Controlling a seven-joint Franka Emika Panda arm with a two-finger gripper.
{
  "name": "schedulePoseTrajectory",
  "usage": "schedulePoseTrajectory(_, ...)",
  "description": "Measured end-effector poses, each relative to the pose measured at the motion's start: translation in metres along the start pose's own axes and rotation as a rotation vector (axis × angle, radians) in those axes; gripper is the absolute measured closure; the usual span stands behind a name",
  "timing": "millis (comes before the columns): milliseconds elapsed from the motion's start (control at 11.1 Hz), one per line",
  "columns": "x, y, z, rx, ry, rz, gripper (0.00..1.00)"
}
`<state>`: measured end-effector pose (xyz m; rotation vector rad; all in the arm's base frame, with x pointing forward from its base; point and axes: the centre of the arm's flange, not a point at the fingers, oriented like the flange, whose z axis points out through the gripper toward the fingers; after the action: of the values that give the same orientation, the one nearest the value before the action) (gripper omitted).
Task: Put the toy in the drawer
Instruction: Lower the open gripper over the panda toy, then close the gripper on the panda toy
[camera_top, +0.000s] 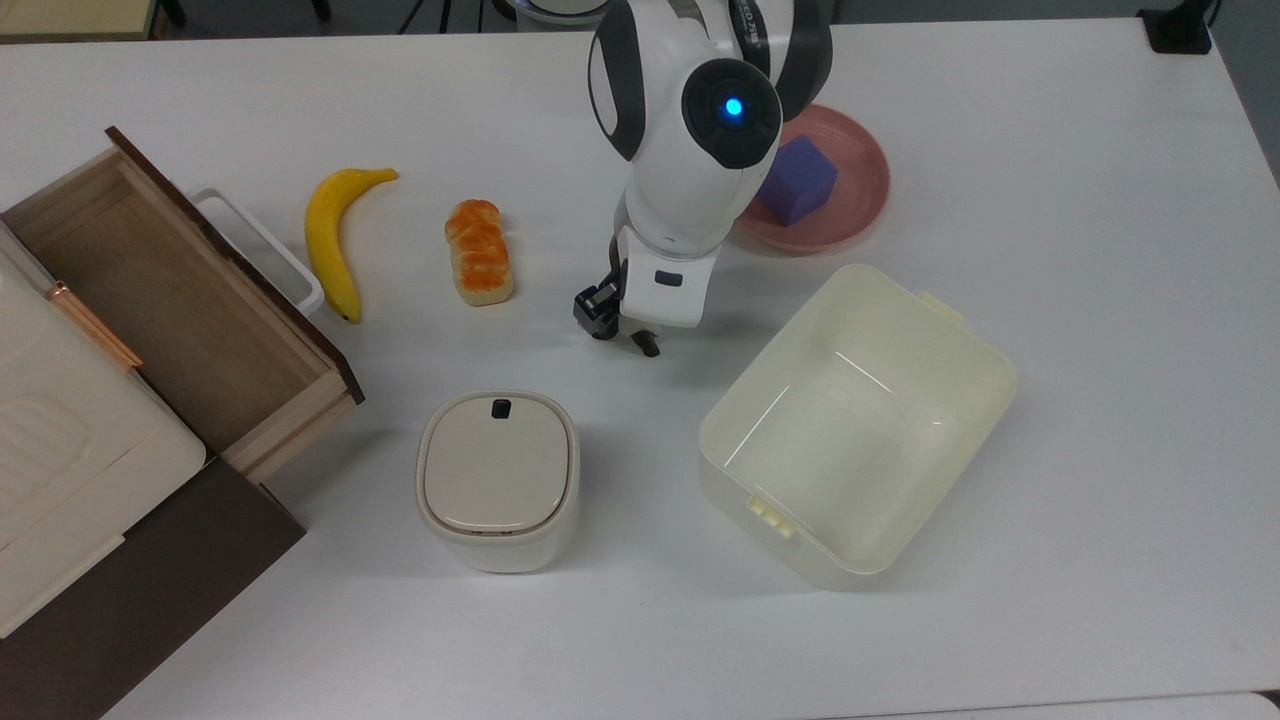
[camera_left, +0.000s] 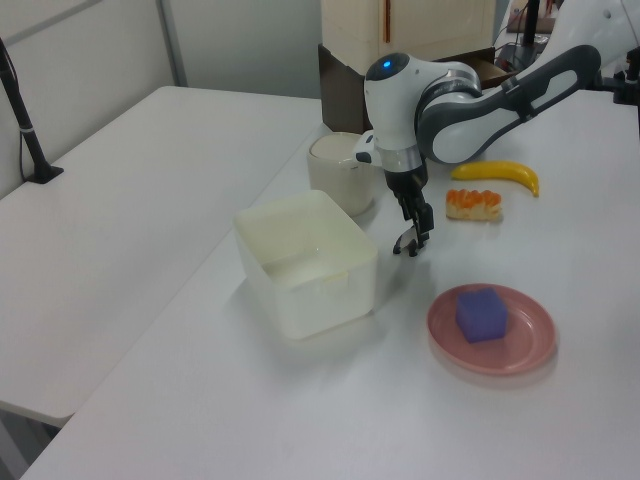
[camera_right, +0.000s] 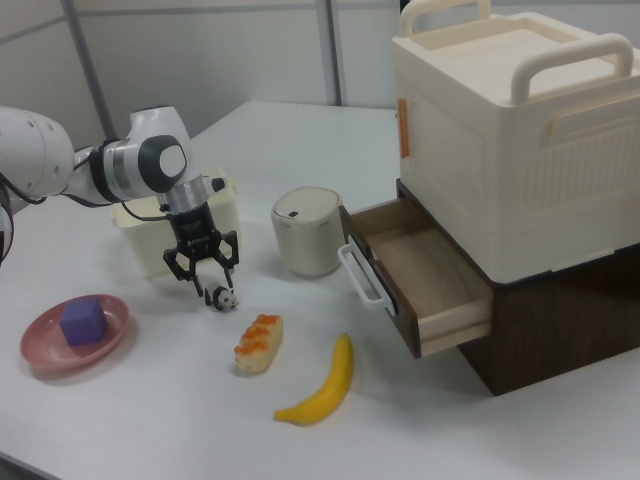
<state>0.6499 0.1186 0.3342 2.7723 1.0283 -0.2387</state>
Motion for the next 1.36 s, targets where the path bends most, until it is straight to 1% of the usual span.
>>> schedulePoseTrajectory(90, 0.000, 0.000, 0.001, 0.001, -0.001, 0.000, 0.54)
schedulePoseTrajectory(181, 0.000, 0.000, 0.001, 0.001, -0.002, 0.000, 0.59)
schedulePoseTrajectory(271, 0.000, 0.000, 0.001, 0.001, -0.002, 0.000, 0.60)
schedulePoseTrajectory(361, 0.000, 0.001, 0.000, -0.003, 0.000, -0.001, 0.65)
schedulePoseTrajectory(452, 0.000, 0.001, -0.001, -0.009, -0.001, -0.003, 0.66)
schedulePoseTrajectory(542, 0.000, 0.003, -0.004, -0.019, 0.000, -0.005, 0.75)
schedulePoseTrajectory(813, -0.005, 0.008, -0.015, -0.027, 0.011, 0.005, 0.79)
schedulePoseTrajectory(903, -0.009, 0.010, -0.022, -0.030, 0.015, 0.012, 0.74)
schedulePoseTrajectory(994, -0.010, 0.012, -0.026, -0.033, 0.019, 0.015, 0.62)
schedulePoseTrajectory(1265, -0.008, 0.009, -0.011, -0.029, -0.007, 0.004, 0.13)
schedulePoseTrajectory(1355, -0.007, 0.008, -0.005, -0.029, -0.015, -0.001, 0.08)
